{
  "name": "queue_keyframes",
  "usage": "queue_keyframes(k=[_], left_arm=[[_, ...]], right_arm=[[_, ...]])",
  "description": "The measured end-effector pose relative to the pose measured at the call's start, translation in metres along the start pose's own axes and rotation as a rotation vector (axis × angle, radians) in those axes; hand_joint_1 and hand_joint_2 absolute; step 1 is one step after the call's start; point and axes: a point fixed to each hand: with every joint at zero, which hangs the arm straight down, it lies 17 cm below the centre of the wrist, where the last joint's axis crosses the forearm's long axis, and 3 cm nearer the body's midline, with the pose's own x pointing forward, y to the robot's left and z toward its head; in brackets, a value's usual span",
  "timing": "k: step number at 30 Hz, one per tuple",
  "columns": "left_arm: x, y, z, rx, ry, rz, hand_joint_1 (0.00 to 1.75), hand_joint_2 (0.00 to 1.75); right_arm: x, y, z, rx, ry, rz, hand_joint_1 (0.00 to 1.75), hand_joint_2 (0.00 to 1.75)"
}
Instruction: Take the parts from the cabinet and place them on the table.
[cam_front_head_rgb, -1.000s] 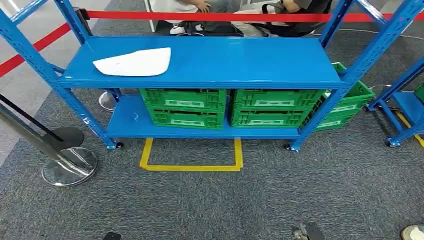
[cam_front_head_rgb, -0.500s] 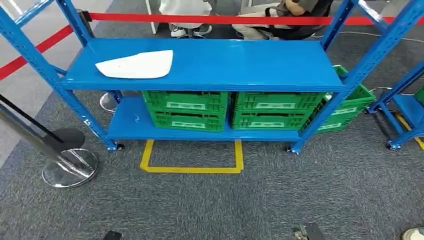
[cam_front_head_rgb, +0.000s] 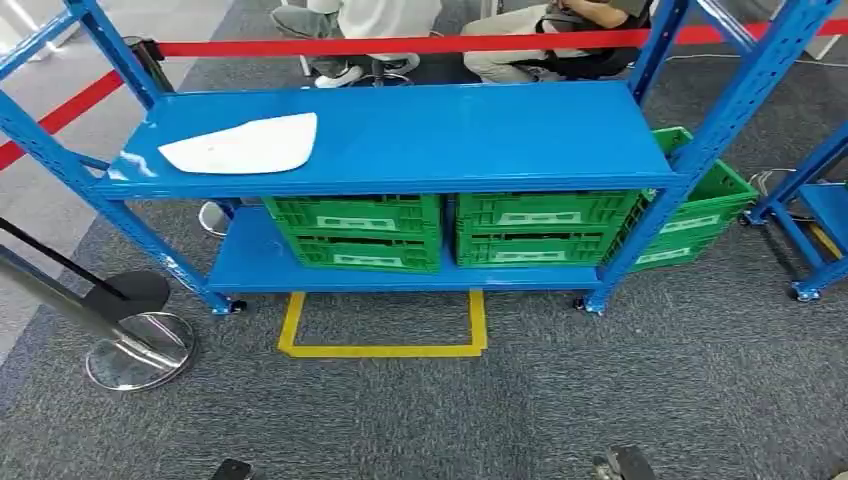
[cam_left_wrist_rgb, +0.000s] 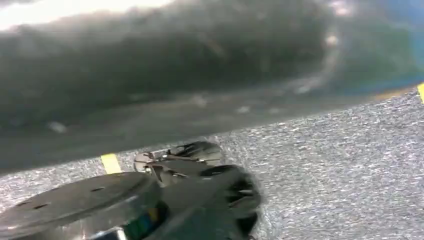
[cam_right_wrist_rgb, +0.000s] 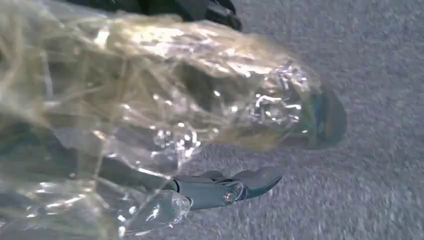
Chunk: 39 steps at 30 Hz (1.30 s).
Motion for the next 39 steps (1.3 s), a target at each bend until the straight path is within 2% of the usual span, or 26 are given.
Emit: queue_keyframes(k=[25,39], left_arm=[[-0.0026,-0.0081,0.0009,-0.017,0.002,0.006,0.0,0.0],[-0.0032,-0.0009,-0.0008,0.019,0.009,-0.013,0.0,0.0]], right_arm=[[-0.0031,0.0004,0.0013,0.002,0.006,0.004,0.0,0.0],[-0.0034,0.0001,0.0017,0.0,0.004,0.001,0.0,0.0]])
